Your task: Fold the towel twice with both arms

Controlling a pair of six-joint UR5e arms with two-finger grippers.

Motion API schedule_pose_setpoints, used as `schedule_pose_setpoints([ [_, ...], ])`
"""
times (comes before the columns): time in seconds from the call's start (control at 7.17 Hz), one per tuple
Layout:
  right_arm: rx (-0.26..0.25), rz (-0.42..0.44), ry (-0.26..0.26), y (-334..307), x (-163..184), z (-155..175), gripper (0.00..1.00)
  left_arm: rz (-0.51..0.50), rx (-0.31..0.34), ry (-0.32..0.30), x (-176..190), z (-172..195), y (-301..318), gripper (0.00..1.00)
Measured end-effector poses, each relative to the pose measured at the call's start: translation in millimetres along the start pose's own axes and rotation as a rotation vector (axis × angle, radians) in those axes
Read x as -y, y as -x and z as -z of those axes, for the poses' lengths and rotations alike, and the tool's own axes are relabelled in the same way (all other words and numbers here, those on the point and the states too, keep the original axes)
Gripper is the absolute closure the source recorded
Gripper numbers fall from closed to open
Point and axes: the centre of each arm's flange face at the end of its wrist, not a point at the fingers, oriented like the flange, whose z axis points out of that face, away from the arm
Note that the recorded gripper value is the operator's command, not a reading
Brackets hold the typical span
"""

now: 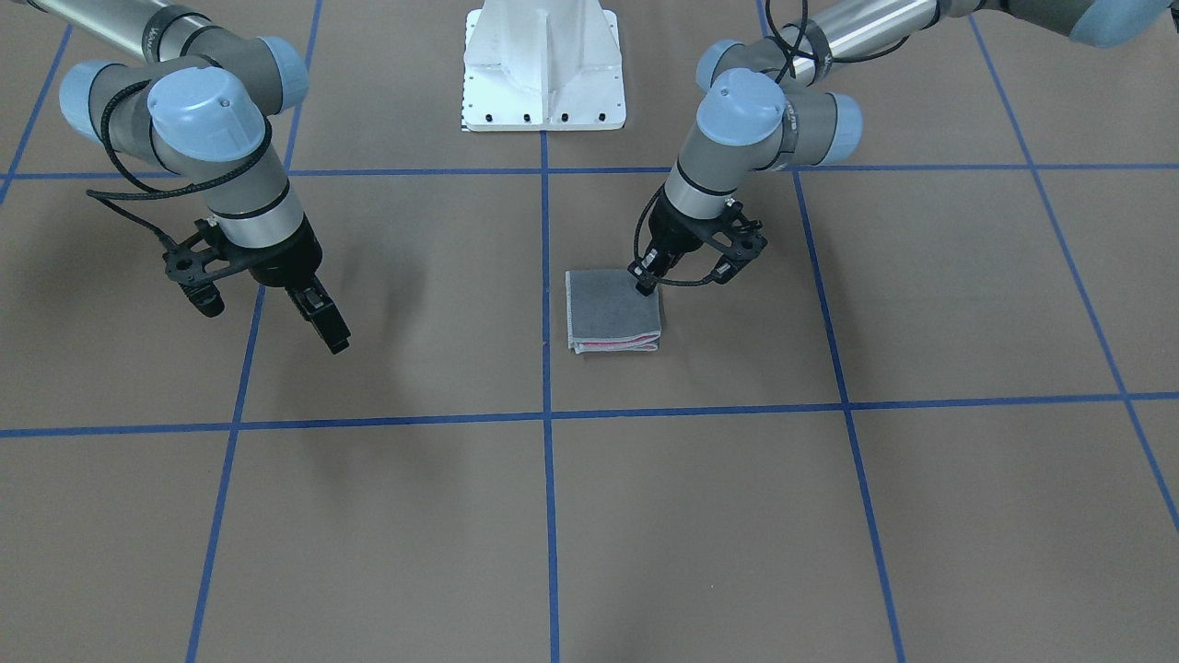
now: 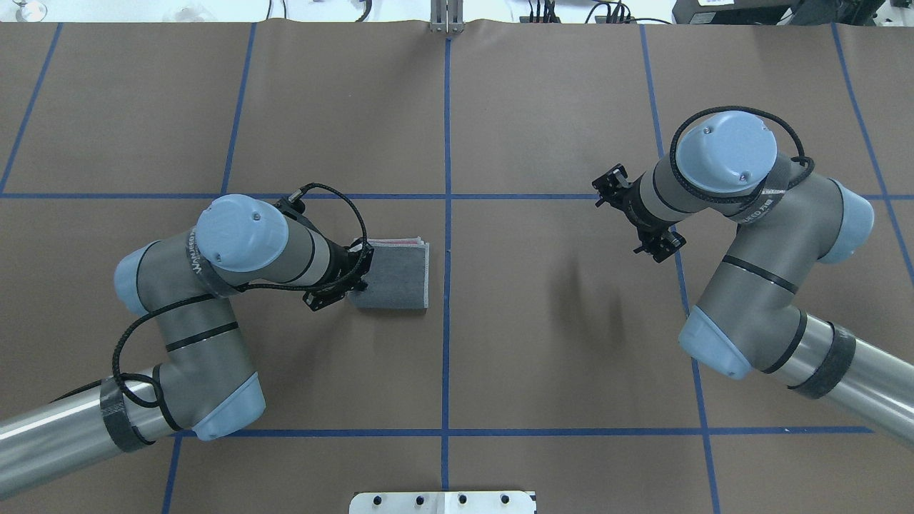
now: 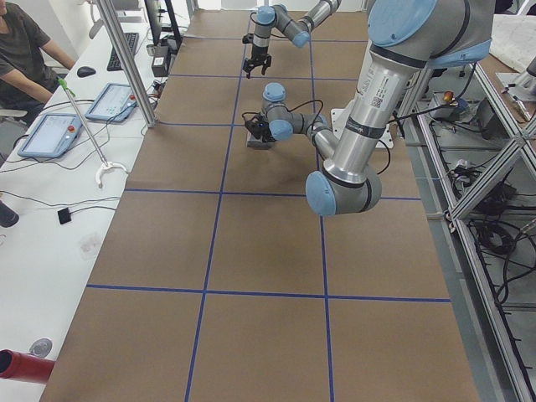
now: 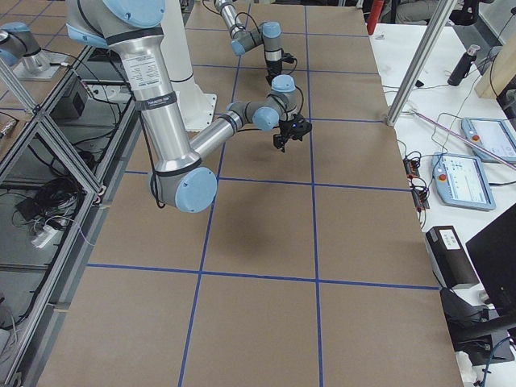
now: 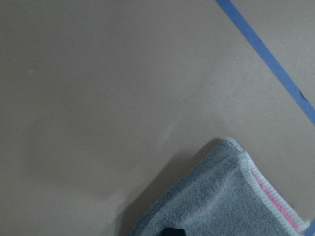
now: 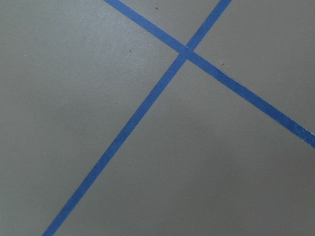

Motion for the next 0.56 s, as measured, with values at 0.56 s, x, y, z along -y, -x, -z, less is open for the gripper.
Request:
schedule_pose_setpoints([
  [0.56,-0.001,0.0,0.0,0,-1,-1,0.0,0.001,0.005,0.014,6,16,20,1.0],
])
